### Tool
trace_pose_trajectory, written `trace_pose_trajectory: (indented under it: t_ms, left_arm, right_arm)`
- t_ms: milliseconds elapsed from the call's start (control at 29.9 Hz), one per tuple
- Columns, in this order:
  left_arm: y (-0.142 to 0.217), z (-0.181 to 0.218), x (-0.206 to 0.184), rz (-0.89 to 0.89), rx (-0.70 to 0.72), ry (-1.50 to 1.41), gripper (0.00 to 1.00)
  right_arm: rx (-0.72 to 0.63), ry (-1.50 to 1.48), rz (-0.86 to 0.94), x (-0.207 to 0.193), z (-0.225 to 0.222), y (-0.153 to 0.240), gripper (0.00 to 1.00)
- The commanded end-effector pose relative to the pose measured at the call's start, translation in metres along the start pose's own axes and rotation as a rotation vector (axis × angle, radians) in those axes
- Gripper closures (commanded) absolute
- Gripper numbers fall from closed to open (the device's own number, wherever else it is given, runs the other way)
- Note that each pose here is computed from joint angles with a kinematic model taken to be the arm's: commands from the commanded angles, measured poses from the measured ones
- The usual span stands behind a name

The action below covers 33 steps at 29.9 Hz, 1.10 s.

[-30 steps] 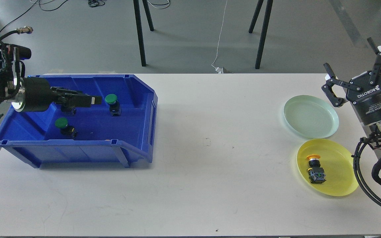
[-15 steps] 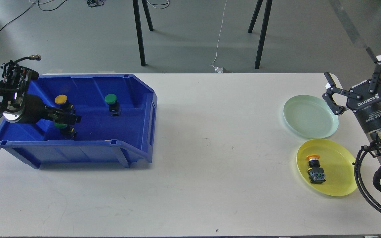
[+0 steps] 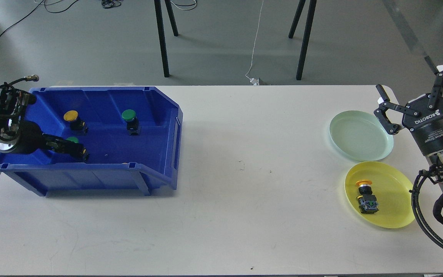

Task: Pass button and place on color plate
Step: 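Grasp a green-capped button in the bin with the left gripper, then extend the left gripper with the green button toward the right gripper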

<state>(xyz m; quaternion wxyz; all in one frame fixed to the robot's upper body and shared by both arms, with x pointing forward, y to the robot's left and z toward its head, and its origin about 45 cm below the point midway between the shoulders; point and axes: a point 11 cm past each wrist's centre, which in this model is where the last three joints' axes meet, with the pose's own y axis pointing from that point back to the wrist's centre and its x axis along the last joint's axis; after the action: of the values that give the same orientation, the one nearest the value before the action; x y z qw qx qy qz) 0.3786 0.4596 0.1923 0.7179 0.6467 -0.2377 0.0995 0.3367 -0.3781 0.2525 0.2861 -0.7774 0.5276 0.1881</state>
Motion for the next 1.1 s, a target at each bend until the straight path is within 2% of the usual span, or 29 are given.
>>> trace_pose_trajectory:
  t_ms: [0,33,134,201,268,535,635,736,803,870,970,1070]
  left_arm:
    - [-0.003,0.001,0.001,0.003,0.002,-0.001,0.48]
    - [-0.003,0.000,0.002,0.008,0.005,-0.003,0.55]
    - [-0.003,0.001,0.004,0.013,0.005,-0.004,0.59]
    - [-0.003,0.001,0.004,0.014,0.004,-0.003,0.65]
    - [-0.004,0.000,0.003,0.012,0.005,-0.006,0.90]
    - [-0.001,0.013,0.016,0.052,-0.042,0.008,0.93]
    - [0.025,0.039,0.046,0.153,-0.161,0.044,0.93]
    - [0.088,0.075,0.083,0.252,-0.326,0.063,0.93]
    - [0.129,0.116,0.110,0.348,-0.492,0.064,0.93]
    - [0.153,0.152,0.125,0.419,-0.677,0.123,0.93]
    - [0.161,0.202,0.133,0.409,-0.916,0.218,0.93]
    - [0.135,0.268,0.139,0.373,-1.090,0.249,0.93]
  right_arm:
    - [-0.003,0.001,0.004,0.001,0.001,0.001,0.03]
    - [-0.004,0.000,0.005,0.001,0.001,0.002,0.03]
    - [-0.005,-0.001,0.011,0.003,0.002,0.004,0.03]
    - [-0.007,0.001,0.014,0.004,0.002,0.005,0.03]
    - [-0.008,0.002,0.015,0.004,0.002,0.005,0.03]
    - [-0.010,0.001,0.021,0.006,0.003,0.007,0.03]
    - [-0.009,0.001,0.022,0.006,0.003,0.007,0.03]
    - [-0.004,0.001,0.022,0.006,0.002,0.007,0.03]
    - [-0.001,0.003,0.022,0.006,0.000,0.006,0.03]
    - [-0.002,0.012,0.022,0.006,-0.003,0.007,0.03]
    - [-0.008,0.030,0.028,0.009,-0.008,0.009,0.03]
    - [-0.037,0.085,0.044,0.015,-0.020,0.017,0.02]
